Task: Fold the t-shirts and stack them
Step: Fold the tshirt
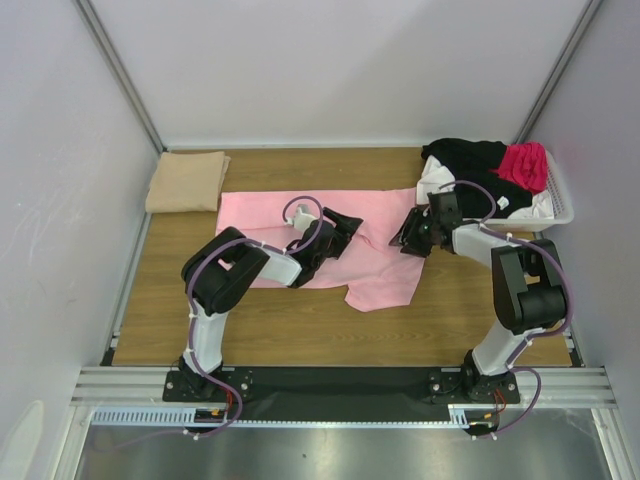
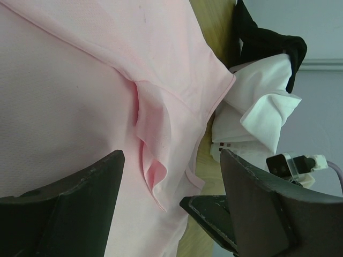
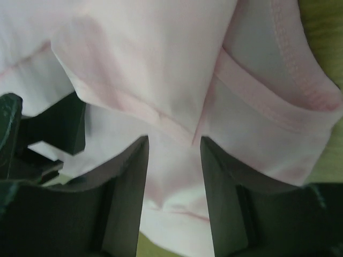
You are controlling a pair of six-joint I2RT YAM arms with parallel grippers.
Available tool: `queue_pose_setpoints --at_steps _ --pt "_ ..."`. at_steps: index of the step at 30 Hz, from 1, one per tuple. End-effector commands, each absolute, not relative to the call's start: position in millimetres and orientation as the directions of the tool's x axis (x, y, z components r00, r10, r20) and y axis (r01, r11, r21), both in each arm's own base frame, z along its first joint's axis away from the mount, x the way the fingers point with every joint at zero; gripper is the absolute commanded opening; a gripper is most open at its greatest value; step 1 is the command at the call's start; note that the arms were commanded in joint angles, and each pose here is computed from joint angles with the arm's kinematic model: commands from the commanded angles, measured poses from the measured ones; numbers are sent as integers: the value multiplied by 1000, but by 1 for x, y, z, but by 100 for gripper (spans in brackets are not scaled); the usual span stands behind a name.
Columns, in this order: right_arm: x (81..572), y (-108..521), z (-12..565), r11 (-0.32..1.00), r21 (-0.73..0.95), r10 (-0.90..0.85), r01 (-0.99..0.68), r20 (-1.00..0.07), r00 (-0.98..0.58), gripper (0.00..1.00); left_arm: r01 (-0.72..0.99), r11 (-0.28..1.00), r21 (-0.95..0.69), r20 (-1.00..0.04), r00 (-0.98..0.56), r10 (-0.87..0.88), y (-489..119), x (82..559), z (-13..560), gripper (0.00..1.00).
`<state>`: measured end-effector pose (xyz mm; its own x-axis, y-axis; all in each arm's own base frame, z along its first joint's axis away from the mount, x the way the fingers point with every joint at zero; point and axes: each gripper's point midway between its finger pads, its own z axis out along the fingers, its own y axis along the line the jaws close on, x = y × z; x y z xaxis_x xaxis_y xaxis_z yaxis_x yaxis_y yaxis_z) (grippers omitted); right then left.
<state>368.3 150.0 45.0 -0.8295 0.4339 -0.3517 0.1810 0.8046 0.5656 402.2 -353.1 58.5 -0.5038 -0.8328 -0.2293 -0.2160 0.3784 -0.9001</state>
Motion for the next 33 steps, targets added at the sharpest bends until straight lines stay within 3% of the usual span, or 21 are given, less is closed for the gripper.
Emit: queue_pose_setpoints --at_steps 1,21,24,28,33 --pt "374 155 51 799 578 434 165 -364 -824 49 -150 359 -921 -254 -469 -846 -350 411 84 79" --pt "362 164 23 820 542 405 183 -325 -855 43 -139 356 -924 -257 -465 -847 -346 411 84 79" --pt "363 162 24 825 534 408 186 -334 -850 37 -134 358 -924 -260 -468 -845 -347 411 85 80" --pt "364 161 30 827 532 410 181 -351 -842 16 -135 360 -923 -260 -472 -842 -347 412 83 79" --pt "364 161 41 826 536 409 171 -363 -837 3 -121 352 -928 -258 -473 -842 -351 415 86 78"
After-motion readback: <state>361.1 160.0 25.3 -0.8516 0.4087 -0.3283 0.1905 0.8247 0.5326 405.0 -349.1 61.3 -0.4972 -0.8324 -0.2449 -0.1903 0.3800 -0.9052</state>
